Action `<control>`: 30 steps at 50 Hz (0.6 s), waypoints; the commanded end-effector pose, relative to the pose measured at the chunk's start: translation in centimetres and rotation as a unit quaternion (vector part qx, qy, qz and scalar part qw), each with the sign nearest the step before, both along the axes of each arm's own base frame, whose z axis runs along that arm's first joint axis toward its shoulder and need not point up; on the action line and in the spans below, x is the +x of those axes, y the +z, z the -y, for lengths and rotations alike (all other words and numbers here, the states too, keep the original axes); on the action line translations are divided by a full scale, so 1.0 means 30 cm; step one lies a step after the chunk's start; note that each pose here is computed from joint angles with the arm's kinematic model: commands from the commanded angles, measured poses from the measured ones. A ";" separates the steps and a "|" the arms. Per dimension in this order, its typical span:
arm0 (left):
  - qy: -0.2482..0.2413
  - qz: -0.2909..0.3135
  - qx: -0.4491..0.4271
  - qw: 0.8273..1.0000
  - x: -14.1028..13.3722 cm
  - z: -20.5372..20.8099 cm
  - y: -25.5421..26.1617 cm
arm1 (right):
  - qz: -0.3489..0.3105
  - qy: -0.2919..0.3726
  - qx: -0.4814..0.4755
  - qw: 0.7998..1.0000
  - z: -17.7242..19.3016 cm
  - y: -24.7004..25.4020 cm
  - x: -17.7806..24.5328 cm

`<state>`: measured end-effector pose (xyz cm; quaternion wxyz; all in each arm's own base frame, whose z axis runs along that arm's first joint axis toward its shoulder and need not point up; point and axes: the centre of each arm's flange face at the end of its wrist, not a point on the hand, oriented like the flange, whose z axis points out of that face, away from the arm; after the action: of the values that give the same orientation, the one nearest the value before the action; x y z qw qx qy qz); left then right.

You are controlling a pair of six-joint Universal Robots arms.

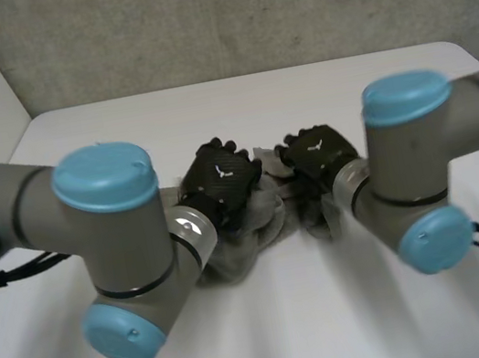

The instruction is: Fold the towel.

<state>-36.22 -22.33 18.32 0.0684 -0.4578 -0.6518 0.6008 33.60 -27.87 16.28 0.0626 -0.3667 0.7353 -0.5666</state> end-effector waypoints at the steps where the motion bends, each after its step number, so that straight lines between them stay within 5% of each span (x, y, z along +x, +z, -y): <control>1: 0.023 0.015 -0.019 0.999 -0.006 0.032 -0.074 | -0.011 -0.009 -0.020 1.000 0.031 -0.112 0.028; 15: 0.063 0.004 -0.042 0.997 0.063 0.042 0.022 | 0.024 -0.004 -0.068 0.997 0.005 0.069 -0.005; 30: 0.072 0.041 0.010 0.997 0.211 -0.095 0.145 | -0.007 0.140 0.065 0.988 -0.132 0.204 -0.137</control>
<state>-30.71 -20.48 21.94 0.0043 -0.4211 -0.6766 0.6040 30.77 -24.19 21.26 0.1259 -0.4333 0.7026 -0.5502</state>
